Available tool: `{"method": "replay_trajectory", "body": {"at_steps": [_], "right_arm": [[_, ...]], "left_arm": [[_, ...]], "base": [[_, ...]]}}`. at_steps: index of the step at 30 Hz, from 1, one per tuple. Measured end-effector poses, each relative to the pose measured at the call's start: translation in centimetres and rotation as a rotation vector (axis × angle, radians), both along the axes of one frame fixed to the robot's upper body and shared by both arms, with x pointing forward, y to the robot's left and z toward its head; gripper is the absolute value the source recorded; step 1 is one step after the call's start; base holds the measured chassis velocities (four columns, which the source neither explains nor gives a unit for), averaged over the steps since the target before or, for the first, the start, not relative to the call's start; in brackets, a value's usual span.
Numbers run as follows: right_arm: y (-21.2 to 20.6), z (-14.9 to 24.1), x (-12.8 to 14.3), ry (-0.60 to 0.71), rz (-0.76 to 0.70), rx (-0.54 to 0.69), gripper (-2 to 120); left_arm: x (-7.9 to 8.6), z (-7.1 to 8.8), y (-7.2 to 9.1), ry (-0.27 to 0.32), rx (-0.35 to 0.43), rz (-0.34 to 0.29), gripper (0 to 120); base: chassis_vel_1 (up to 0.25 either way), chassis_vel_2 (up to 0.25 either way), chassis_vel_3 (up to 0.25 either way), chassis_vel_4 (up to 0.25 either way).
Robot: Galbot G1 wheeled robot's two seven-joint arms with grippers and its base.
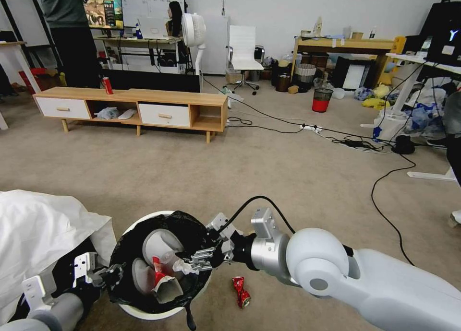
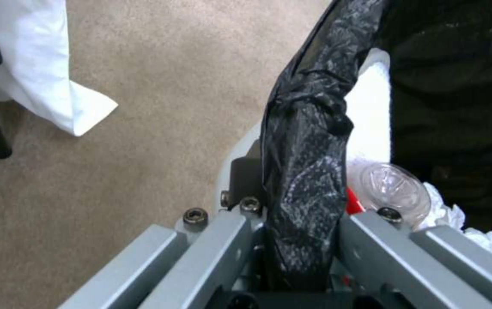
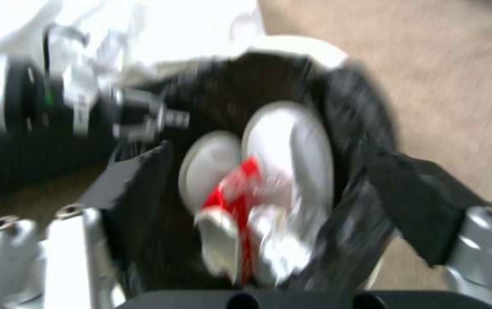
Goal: Pick up the trash bin, then pick up the garbage from the floor and place it into the trash bin.
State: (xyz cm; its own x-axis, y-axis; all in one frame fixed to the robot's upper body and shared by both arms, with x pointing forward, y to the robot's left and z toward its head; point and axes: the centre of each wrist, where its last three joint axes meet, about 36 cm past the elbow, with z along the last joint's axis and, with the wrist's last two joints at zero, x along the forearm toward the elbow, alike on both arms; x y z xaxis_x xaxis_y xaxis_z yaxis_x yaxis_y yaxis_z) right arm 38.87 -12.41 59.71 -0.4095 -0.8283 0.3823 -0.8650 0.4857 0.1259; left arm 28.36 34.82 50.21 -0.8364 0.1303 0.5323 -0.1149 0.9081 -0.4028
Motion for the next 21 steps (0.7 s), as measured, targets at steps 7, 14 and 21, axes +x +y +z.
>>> {"method": "replay_trajectory", "body": {"at_steps": [7,14,21], "right_arm": [[-2.3,3.8,1.4,-0.15,-0.101,0.278,96],[-7.5,4.7,4.3,-0.326,-0.309,0.486,97],[-14.4,4.4,6.4,-0.548,-0.532,0.5,97]], "left_arm": [[-0.3,0.1,0.0,0.0,0.002,0.006,1],[-0.6,0.0,0.2,0.007,0.017,0.019,1],[-0.8,-0.3,0.9,0.018,0.032,0.046,1]], "base": [[0.0,0.0,0.0,0.0],[0.0,0.0,0.0,0.0],[0.0,0.0,0.0,0.0]]}}
